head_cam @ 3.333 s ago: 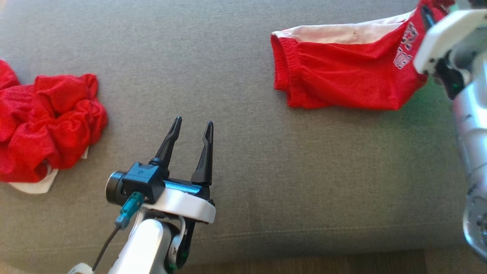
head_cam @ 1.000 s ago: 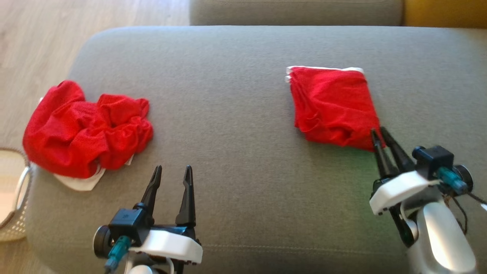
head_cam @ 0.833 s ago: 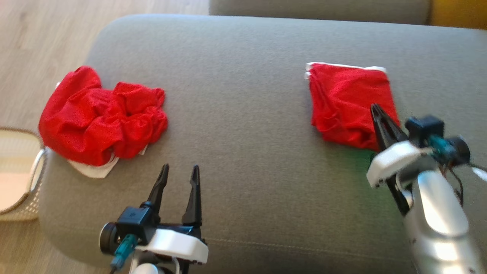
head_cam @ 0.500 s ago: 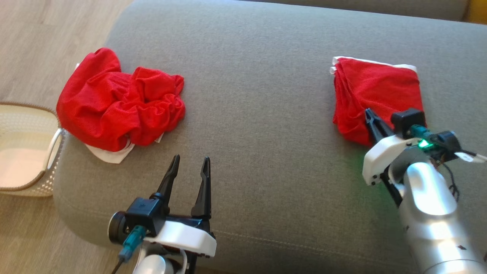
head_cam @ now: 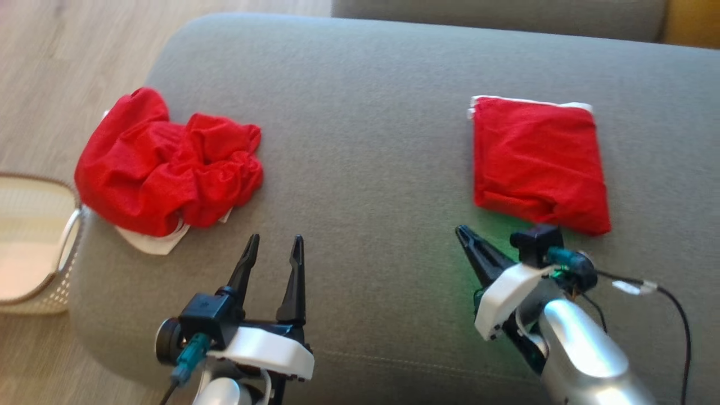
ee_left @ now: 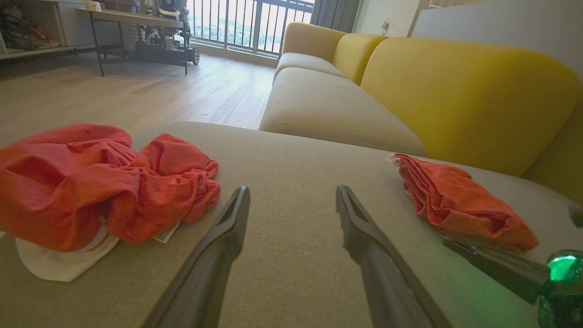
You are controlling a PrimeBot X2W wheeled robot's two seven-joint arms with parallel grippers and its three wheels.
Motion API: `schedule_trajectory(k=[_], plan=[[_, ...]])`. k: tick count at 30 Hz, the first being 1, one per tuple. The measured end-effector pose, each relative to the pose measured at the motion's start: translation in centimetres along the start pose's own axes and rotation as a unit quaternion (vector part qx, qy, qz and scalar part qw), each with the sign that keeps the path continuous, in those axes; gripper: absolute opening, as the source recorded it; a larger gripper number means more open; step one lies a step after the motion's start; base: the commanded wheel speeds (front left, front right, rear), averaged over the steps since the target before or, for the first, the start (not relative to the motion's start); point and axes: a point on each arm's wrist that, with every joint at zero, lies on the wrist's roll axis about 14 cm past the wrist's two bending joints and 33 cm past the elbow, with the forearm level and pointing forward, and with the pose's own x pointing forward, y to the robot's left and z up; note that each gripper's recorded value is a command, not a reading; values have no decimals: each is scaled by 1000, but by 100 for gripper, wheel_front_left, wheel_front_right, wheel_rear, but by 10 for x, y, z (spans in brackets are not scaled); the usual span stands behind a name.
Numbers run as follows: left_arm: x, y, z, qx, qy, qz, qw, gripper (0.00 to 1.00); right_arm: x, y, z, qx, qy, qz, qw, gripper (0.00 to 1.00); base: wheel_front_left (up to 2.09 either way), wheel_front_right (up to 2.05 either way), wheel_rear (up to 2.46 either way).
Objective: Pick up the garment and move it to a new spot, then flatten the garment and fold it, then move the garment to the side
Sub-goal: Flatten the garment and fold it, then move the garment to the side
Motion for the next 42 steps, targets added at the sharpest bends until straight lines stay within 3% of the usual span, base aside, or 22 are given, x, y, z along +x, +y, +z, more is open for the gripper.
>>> schedule_trajectory(k=[2,4,5,6,7,10,17,22,30,42], plan=[[1,-3,1,-1,-2,-5,1000,100,-7,1,5,11,-14,-2,1000,0,0,0,0],[1,-6,3,-1,-6,-9,1000,100,-10,-2,27,13,-50,-8,999,34,0,0,0],[2,-6,4,0,-8,-9,1000,100,-12,-6,43,13,-74,-14,997,58,0,0,0],[2,-6,5,0,-10,-9,1000,100,-16,-10,58,14,-97,-21,995,93,0,0,0],[1,-6,5,1,-10,-10,1000,100,-20,-16,72,12,-120,-30,992,100,0,0,0],[0,-6,6,1,-13,-8,1000,100,-42,-35,100,0,-172,-64,983,100,0,0,0],[0,-10,17,4,-31,-16,999,100,-110,-81,99,3,-207,-163,965,100,0,0,0],[-14,-11,13,15,-26,-23,999,100,-150,-95,101,-12,-226,-208,952,100,0,0,0],[-29,-6,10,42,-24,-21,999,100,-182,-91,77,-11,-208,-231,950,100,0,0,0],[-38,5,5,58,-17,-13,998,100,-186,-80,72,-14,-205,-222,953,100,0,0,0]])
